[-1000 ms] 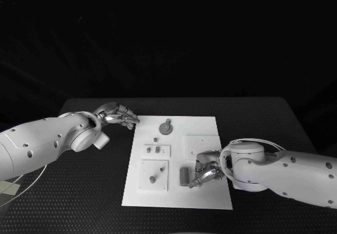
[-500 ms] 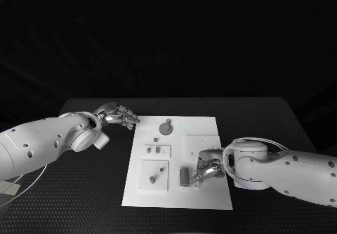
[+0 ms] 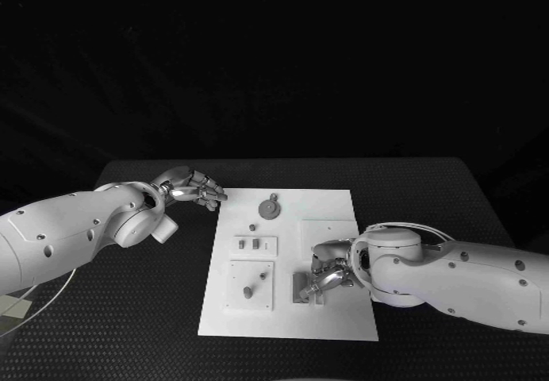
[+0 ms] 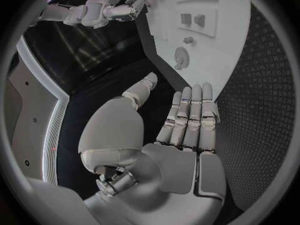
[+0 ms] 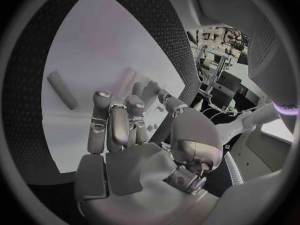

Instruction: Assemble the parts on the task board

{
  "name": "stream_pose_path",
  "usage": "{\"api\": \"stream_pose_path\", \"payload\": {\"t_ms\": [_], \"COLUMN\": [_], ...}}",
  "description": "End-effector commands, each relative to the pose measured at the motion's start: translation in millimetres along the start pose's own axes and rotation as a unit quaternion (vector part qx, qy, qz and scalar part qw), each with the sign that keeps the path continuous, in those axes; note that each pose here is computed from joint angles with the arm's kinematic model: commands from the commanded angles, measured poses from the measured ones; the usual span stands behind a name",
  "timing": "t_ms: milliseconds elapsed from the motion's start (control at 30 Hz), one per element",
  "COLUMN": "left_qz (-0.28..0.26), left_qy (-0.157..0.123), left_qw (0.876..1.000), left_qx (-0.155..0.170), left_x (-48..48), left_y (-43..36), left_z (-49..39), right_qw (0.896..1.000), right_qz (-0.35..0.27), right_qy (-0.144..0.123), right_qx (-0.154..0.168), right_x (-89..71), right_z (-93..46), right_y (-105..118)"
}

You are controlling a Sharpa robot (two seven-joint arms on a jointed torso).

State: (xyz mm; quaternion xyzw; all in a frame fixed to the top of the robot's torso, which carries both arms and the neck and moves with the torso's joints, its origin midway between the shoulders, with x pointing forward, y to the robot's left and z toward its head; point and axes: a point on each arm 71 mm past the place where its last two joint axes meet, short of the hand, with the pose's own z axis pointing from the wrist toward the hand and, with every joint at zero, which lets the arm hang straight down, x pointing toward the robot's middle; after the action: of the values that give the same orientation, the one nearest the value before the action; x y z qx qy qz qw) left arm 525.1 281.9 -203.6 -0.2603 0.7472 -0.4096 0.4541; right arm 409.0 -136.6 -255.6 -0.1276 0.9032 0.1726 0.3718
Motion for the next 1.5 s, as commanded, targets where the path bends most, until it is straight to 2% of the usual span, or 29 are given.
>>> {"api": "stream_pose_path", "payload": {"t_ms": [33,500,667,1033,1300,1500], "left_qz": [-0.001,-0.001,-0.001,-0.001,-0.001,-0.001], "left_qy": [0.007,0.007,0.007,0.007,0.006,0.006], "left_qw": [1.0,1.0,1.0,1.0,1.0,1.0], "left_qx": [0.005,0.004,0.005,0.004,0.004,0.004], "left_x": [1.6,0.9,1.5,1.2,0.7,0.9], "left_y": [-2.0,-1.5,-1.9,-1.6,-1.3,-1.4], "left_z": [0.5,0.0,0.2,0.1,-0.2,-0.2], "right_qw": [1.0,0.999,0.999,0.999,0.999,0.999], "right_qz": [-0.023,-0.035,-0.049,-0.037,-0.037,-0.036], "right_qy": [0.012,0.019,0.007,-0.014,-0.016,-0.036], "right_qx": [-0.006,-0.007,-0.001,0.003,0.0,0.002], "right_x": [2.6,6.5,5.7,2.3,2.4,-0.5], "right_z": [0.9,3.9,5.3,6.1,5.6,5.6], "right_y": [2.6,5.6,4.8,2.5,2.7,1.5]}}
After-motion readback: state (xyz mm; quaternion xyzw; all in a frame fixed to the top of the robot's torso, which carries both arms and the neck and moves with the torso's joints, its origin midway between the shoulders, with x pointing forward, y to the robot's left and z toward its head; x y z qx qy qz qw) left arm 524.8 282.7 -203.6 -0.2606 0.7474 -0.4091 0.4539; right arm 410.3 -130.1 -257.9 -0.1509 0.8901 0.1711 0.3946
